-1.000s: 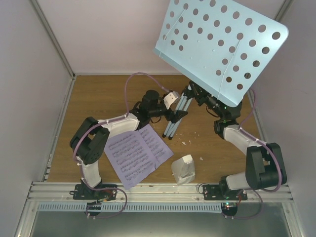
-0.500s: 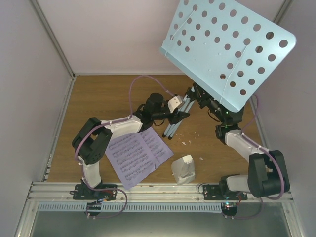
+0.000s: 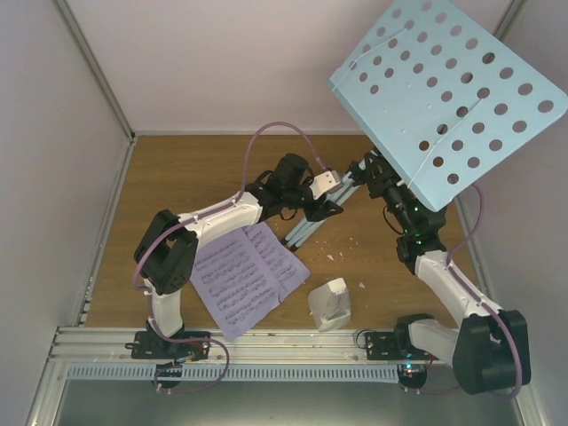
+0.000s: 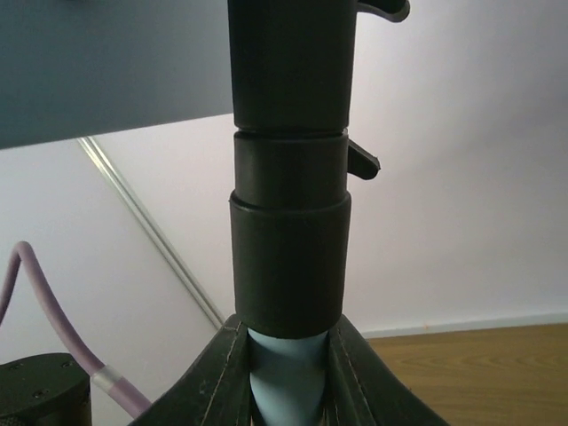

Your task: Pack up the instrument practice props

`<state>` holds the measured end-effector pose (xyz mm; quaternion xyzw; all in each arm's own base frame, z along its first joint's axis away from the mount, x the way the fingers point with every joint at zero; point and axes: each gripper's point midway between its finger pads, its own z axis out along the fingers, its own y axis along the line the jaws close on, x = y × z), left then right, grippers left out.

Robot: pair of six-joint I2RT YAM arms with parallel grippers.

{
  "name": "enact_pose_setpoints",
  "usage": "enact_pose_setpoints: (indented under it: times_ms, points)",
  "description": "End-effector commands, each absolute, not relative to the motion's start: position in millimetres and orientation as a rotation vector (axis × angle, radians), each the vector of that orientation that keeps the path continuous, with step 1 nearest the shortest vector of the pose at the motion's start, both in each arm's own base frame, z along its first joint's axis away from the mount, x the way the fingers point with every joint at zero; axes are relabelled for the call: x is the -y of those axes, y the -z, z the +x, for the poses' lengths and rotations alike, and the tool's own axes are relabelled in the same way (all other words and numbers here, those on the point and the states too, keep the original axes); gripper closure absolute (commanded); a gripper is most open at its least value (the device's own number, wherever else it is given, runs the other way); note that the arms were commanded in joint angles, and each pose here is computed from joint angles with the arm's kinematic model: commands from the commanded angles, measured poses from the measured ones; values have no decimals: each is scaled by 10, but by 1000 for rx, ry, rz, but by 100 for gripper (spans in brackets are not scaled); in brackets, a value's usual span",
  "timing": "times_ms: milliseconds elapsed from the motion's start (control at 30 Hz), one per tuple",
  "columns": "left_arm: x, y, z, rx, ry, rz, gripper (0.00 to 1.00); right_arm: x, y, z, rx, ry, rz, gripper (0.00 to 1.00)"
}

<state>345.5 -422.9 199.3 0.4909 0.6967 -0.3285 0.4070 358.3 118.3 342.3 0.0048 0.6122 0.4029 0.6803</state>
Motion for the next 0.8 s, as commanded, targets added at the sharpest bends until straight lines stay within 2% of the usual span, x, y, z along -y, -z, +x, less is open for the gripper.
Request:
enact_pose_setpoints:
  times_ms: [0, 533, 767]
  points:
    - [4211, -3010, 3552, -1493, 726, 1177, 98, -1078, -3575, 3499, -1324, -857, 46, 100]
    - [4170, -3577, 3696, -1389, 563, 1189, 100, -933, -3712, 3496, -1290, -823, 129, 100]
    - [4079, -3256, 3756, -1467, 486, 1212, 100, -943, -3294, 3612, -1368, -880, 215, 100]
